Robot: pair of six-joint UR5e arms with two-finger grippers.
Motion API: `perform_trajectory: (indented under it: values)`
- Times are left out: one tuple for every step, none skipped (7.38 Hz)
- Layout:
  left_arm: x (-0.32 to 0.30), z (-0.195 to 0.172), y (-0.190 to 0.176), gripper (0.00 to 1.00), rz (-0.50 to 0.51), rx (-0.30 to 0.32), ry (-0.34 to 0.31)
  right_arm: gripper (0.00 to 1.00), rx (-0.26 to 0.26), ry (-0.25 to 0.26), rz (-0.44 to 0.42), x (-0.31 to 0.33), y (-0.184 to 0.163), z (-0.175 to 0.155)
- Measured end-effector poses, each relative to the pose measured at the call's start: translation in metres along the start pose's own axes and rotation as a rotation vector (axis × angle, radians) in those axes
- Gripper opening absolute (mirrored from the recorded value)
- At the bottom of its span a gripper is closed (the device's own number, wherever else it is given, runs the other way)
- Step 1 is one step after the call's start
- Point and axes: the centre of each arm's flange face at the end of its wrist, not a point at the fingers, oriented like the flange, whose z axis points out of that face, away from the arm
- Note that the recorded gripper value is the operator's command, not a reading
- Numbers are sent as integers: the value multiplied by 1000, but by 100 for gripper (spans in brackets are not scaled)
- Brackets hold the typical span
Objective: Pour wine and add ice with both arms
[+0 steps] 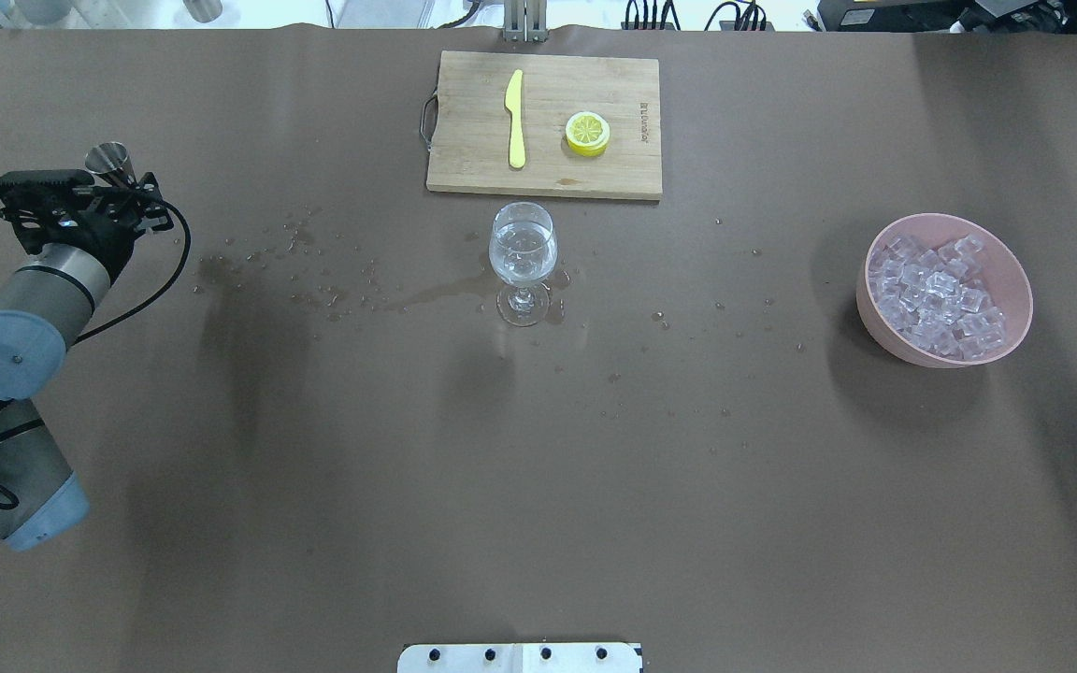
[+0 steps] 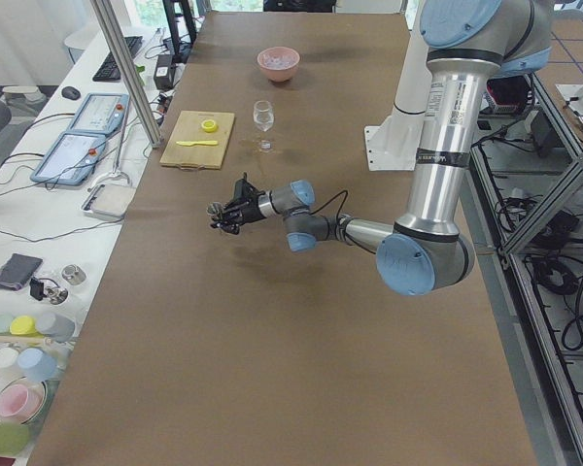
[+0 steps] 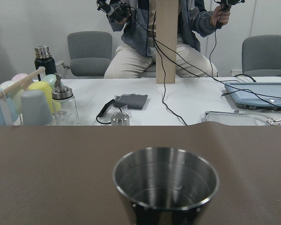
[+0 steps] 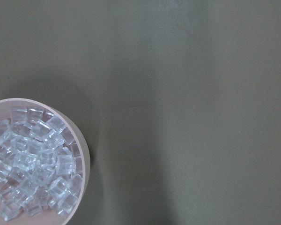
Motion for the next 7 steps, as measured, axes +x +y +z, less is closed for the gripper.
perform_trajectory:
  values:
    - [10,-6,14,0,11,2,6,100,0,0,0,0,0,0]
    - [16,-11,27,0,21,7,8,100,-1,1,2,1,1,1]
    - [18,-14,33,0,28,9,8,100,-2,1,3,2,1,1]
    - [19,-15,36,0,30,10,8,100,-3,1,4,2,2,1]
    - [19,-15,36,0,30,11,9,100,-3,1,4,2,2,2]
    - [20,-15,37,0,30,11,9,100,-4,1,5,3,2,2]
    - [21,-15,37,2,30,11,11,100,-5,1,5,3,2,2]
